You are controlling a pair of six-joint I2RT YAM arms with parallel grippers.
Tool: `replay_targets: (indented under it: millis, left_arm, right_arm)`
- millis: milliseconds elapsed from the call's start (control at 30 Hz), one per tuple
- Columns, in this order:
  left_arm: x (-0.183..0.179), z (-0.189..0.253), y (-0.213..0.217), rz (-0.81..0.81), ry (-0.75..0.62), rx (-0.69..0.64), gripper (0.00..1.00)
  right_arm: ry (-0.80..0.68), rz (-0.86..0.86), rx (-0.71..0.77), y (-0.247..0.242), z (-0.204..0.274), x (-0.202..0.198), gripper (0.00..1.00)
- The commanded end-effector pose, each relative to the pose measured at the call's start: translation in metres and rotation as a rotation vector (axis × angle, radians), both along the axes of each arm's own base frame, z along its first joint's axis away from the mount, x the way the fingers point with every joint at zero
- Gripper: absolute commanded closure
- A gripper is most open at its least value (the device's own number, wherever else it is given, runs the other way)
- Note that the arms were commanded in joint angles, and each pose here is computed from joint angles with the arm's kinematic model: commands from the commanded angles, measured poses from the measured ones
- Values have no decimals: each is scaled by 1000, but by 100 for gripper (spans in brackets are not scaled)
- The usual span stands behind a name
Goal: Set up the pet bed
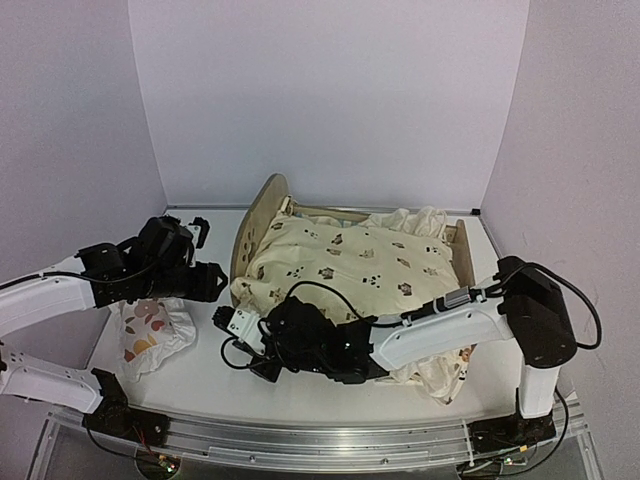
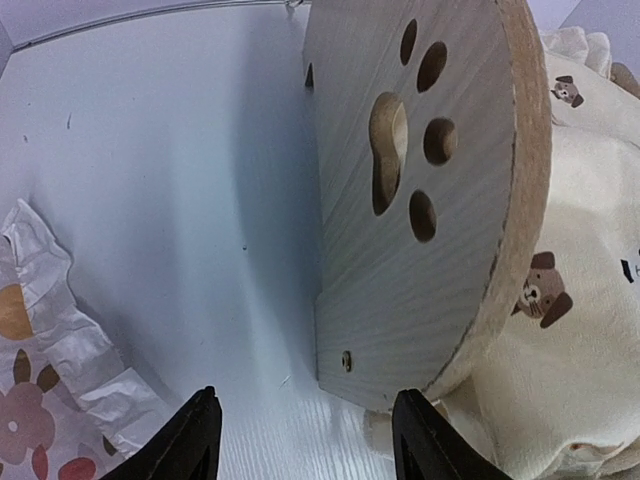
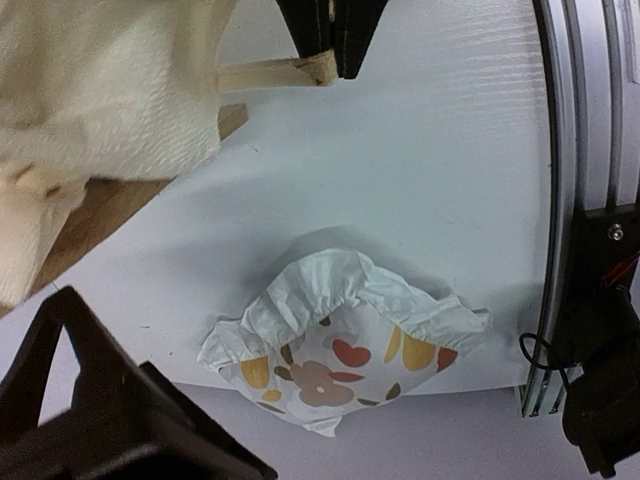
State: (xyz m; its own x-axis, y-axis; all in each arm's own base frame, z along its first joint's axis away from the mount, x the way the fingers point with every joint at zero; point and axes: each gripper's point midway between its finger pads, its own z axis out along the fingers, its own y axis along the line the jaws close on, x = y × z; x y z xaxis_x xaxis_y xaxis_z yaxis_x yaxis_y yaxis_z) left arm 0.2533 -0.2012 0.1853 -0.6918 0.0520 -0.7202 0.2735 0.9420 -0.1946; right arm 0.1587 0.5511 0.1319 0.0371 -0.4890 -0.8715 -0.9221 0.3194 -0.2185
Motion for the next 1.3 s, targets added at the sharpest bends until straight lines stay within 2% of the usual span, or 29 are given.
replay_targets:
  millis: [0, 200, 367, 500, 633, 733, 933, 1267]
  left_arm:
    - [2, 34, -14, -55, -68, -66, 37]
    - [14, 85, -24, -120, -174, -28, 37]
    - [27, 140, -53, -232, -286, -39, 39]
    - [39, 160, -83, -313, -323, -28, 39]
    - [55, 158, -114, -363, -324, 9, 39]
    - [69, 144, -136, -389, -301, 55, 37]
    - [100, 74, -166, -389, -154, 208, 25]
    - [140, -9, -173, -231, 13, 392, 14]
  right_arm:
    - [50, 90, -25, 3, 1, -27, 100]
    - [113, 19, -77, -17, -54, -24, 100]
    - [149, -23, -90, -25, -83, -23, 100]
    - [167, -32, -103, -25, -97, -23, 100]
    - [186, -30, -113, -25, -107, -25, 100]
    - [198, -32, -120, -27, -114, -26, 100]
    - [209, -38, -113, -33, -120, -28, 100]
    - [264, -33, -80, -39, -126, -35, 100]
